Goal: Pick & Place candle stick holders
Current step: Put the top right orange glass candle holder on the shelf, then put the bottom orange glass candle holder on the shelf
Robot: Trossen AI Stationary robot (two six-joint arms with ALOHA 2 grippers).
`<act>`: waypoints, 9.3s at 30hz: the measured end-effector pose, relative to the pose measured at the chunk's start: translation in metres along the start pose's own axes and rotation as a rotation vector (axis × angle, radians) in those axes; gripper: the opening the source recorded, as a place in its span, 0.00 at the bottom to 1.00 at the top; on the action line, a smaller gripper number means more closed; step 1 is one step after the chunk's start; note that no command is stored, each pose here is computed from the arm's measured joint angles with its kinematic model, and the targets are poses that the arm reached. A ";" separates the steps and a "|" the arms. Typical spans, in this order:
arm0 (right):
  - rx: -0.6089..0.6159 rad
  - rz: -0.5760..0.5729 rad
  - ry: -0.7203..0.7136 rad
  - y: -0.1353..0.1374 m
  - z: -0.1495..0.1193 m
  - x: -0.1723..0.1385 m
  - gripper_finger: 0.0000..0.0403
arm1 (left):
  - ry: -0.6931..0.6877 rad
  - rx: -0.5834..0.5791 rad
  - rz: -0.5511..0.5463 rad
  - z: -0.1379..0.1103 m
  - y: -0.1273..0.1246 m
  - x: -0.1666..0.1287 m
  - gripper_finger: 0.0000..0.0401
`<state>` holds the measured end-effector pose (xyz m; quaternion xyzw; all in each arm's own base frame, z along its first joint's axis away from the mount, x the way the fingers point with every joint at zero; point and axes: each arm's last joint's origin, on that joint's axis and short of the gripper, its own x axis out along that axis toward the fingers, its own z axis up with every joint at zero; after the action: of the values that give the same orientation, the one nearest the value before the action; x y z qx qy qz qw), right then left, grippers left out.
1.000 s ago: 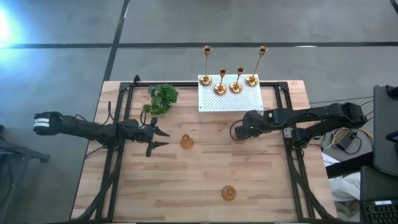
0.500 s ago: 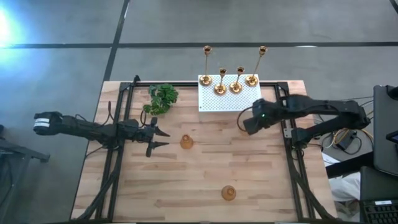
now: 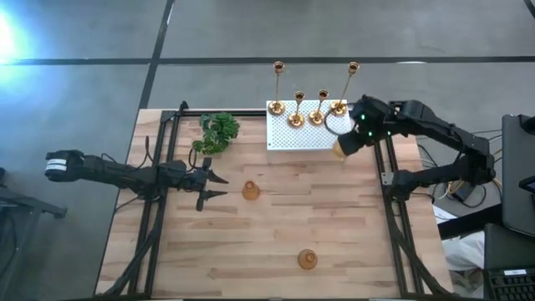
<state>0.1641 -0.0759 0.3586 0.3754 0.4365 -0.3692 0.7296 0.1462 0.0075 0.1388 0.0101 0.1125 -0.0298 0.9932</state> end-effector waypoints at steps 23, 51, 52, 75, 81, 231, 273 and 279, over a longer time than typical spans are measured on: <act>-0.082 -0.034 0.030 -0.027 0.072 0.030 0.06 | 0.000 0.000 0.000 0.000 0.000 0.000 0.44; -0.057 -0.022 0.115 -0.028 0.079 0.045 0.06 | -0.001 0.000 0.000 0.000 0.000 0.000 0.44; -0.055 -0.019 0.116 -0.028 0.079 0.045 0.06 | -0.001 0.001 0.000 0.000 0.000 0.000 0.44; -0.044 -0.018 0.142 -0.031 0.076 0.043 0.06 | -0.001 0.001 0.000 0.000 0.000 0.000 0.44; -0.045 -0.033 0.137 -0.031 0.076 0.044 0.09 | -0.001 0.000 0.000 0.000 0.000 0.000 0.44; -0.734 0.089 0.369 0.230 -0.220 0.109 0.05 | 0.000 0.001 0.000 0.000 0.000 0.000 0.44; -0.047 0.075 0.033 0.120 0.052 0.013 0.05 | -0.001 0.001 -0.001 0.000 0.000 0.000 0.44; -0.117 -0.013 0.108 0.118 0.065 0.012 0.05 | -0.001 0.000 0.000 0.000 0.000 0.000 0.44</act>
<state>0.2935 -0.0828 0.3965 0.3485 0.4987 -0.3270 0.7231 0.1464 0.0075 0.1390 0.0102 0.1121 -0.0299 0.9932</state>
